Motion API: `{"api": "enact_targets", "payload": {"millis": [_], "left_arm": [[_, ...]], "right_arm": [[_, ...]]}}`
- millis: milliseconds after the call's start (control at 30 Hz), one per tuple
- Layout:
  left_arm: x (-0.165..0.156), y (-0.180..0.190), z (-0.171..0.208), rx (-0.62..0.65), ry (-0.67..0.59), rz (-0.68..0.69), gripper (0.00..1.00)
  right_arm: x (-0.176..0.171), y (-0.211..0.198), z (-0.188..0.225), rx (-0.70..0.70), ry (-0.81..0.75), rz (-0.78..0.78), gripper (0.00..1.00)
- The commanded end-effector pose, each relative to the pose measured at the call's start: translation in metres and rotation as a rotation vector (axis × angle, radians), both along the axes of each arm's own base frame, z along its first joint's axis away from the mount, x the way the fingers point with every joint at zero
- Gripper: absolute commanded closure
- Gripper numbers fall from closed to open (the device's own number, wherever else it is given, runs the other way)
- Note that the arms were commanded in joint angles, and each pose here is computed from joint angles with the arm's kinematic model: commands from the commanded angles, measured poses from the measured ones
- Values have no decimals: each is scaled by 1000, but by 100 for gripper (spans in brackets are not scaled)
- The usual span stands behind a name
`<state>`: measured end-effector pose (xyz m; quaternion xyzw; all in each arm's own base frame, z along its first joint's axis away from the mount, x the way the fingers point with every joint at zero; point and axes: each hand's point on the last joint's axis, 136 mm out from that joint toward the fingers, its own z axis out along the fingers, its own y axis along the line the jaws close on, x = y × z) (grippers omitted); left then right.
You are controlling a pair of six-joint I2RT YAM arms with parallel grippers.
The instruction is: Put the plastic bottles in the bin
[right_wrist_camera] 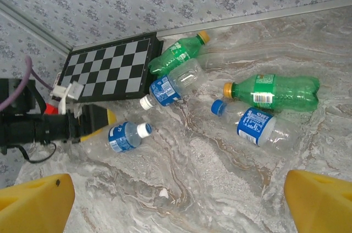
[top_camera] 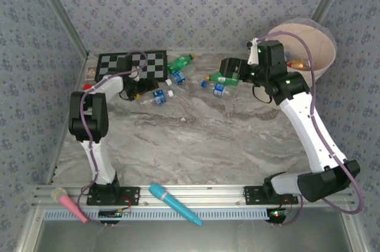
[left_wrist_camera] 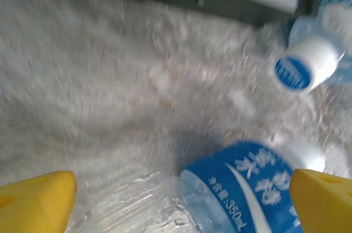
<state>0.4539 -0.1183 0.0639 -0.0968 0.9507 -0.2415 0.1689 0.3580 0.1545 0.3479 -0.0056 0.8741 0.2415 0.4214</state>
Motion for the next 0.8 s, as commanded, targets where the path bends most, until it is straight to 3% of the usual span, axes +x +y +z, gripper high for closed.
{"api": "enact_targets", "payload": {"millis": [0,233,400,767], "left_arm": [[-14,-13,26,-35,-54,-52,1],[-53,-27,22,1,-36,-102,1],[-79,-45,9,107,-40,-175,2],[-93,-56,-11,346,-42,-270,14]], "right_arm": [[5,7,-3,21,3,4,0],[11,17,-10,20,20,25,0],[14,23,-13,8,31,41,0],[12,23,-18,-6,51,41,0]]}}
